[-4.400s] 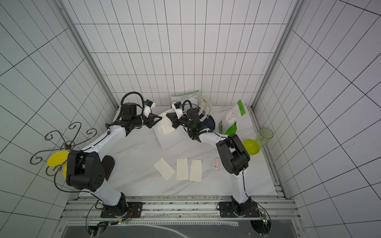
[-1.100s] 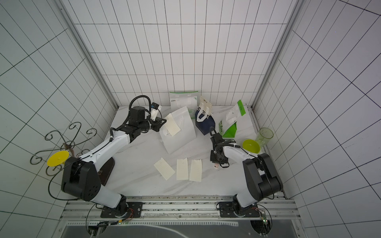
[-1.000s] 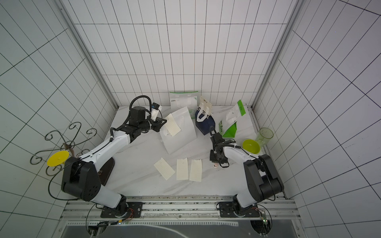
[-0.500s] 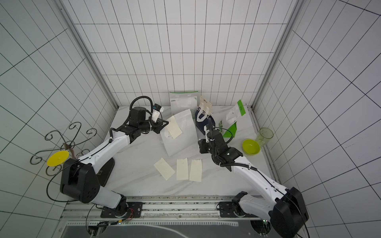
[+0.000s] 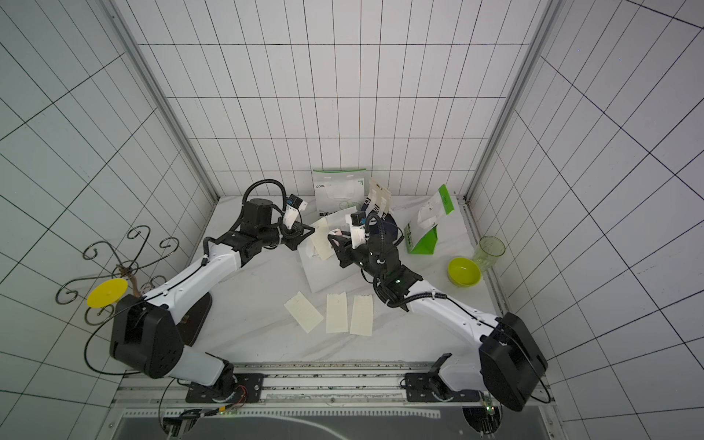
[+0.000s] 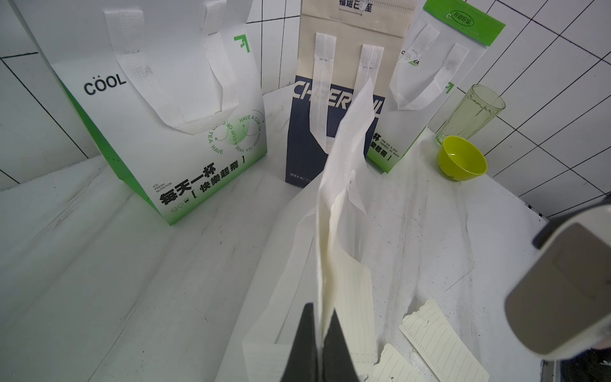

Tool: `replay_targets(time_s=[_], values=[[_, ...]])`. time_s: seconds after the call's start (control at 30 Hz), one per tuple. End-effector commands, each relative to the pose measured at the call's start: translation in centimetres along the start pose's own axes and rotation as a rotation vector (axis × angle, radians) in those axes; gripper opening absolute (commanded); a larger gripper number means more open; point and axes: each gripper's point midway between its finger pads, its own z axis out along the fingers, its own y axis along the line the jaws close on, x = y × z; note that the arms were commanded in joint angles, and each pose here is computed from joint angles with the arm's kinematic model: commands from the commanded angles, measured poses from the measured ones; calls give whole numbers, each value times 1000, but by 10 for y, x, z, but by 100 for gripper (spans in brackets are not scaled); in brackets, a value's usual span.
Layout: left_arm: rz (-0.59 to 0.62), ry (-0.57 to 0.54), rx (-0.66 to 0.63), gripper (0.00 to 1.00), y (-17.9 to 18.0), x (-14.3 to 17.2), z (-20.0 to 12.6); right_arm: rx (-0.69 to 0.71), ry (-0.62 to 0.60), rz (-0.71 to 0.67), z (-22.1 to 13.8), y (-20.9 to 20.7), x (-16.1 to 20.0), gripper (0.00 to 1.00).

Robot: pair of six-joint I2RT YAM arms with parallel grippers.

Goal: Staple the receipts to the bags
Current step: Place the stapler in the takeout bag.

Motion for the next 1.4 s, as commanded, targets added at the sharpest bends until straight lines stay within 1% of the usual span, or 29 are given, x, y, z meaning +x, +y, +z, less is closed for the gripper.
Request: replay_targets(time_s=[0.0, 0.23, 0.57, 0.8, 1.0, 1.37], values=[[35, -5, -2, 0, -4, -2, -4, -109, -301, -52, 6, 34, -103, 2], [34, 3, 5, 0, -6, 1, -1, -119, -360, -43, 31, 26, -115, 1], [36, 11, 6, 0, -7, 4, 2, -98, -336, -18, 66, 9, -105, 0], [35, 12, 6, 0, -7, 3, 3, -82, -302, -10, 78, 2, -94, 0], [33, 12, 1, 0, -5, 4, 4, -69, -278, -10, 80, -1, -84, 0], [34, 15, 6, 0, -7, 6, 5, -51, -268, -39, 89, -1, -83, 0]])
